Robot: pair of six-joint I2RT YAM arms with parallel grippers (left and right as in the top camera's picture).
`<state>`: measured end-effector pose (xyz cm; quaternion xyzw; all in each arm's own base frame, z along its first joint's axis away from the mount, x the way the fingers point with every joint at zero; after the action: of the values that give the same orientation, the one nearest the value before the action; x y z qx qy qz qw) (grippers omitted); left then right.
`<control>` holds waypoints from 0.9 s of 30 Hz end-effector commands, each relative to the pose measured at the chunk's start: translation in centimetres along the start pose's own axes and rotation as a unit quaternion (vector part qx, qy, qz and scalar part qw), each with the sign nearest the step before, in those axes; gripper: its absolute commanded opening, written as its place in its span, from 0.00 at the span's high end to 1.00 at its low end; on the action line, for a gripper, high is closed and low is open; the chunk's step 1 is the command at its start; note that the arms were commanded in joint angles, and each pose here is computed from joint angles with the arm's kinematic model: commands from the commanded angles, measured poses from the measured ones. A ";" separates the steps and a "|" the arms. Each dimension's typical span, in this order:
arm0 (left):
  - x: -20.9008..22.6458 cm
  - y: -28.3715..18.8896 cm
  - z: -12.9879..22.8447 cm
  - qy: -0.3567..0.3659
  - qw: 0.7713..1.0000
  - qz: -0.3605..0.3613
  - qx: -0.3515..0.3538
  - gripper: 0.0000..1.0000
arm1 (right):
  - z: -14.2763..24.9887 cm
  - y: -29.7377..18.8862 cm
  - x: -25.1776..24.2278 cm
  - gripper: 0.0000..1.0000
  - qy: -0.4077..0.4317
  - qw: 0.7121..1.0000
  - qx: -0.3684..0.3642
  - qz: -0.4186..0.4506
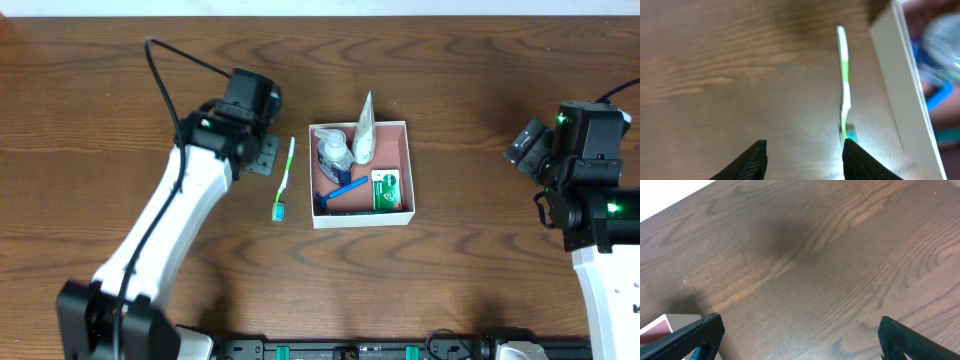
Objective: Pack container
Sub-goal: 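Grasp the green toothbrush with the left gripper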
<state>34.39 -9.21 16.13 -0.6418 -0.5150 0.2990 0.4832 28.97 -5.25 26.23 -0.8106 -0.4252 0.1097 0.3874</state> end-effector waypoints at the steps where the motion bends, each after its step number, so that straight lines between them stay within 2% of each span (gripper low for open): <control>1: -1.7 3.9 1.6 -0.037 0.996 0.068 0.052 0.49 | -0.4 -0.1 -0.3 0.01 0.002 1.000 -0.008 0.008; 2: -2.0 5.0 1.8 -0.034 0.995 0.073 0.062 0.46 | -0.4 -0.1 -0.3 0.01 0.002 1.000 -0.008 0.008; 8: -3.5 10.0 3.8 0.007 0.987 0.093 0.129 0.45 | -0.4 -0.1 -0.3 0.01 0.002 1.000 -0.008 0.008; 20: -4.4 14.7 6.0 0.009 0.978 0.099 0.184 0.47 | -0.4 -0.1 -0.3 0.01 0.002 1.000 -0.008 0.008; 22: -4.4 14.7 5.9 0.009 0.978 0.099 0.184 0.55 | -0.4 -0.1 -0.3 0.01 0.002 1.000 -0.008 0.008; 27: -4.3 14.6 6.0 0.009 0.978 0.099 0.185 0.88 | -0.4 -0.1 -0.3 0.01 0.002 1.000 -0.008 0.008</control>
<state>34.22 -11.36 1.54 -0.6016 -0.4007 0.4130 0.5540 28.97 -5.25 26.23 -0.8106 -0.4252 0.1097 0.3874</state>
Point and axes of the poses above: each gripper's point midway between its finger pads, its own y axis out along the fingers, its own x axis along the line the jaws close on, z = x × y, the point moved 2 cm from there along -y, back along the fingers, and after that the axes turned 4 degrees about y, right-handed, at the moved point
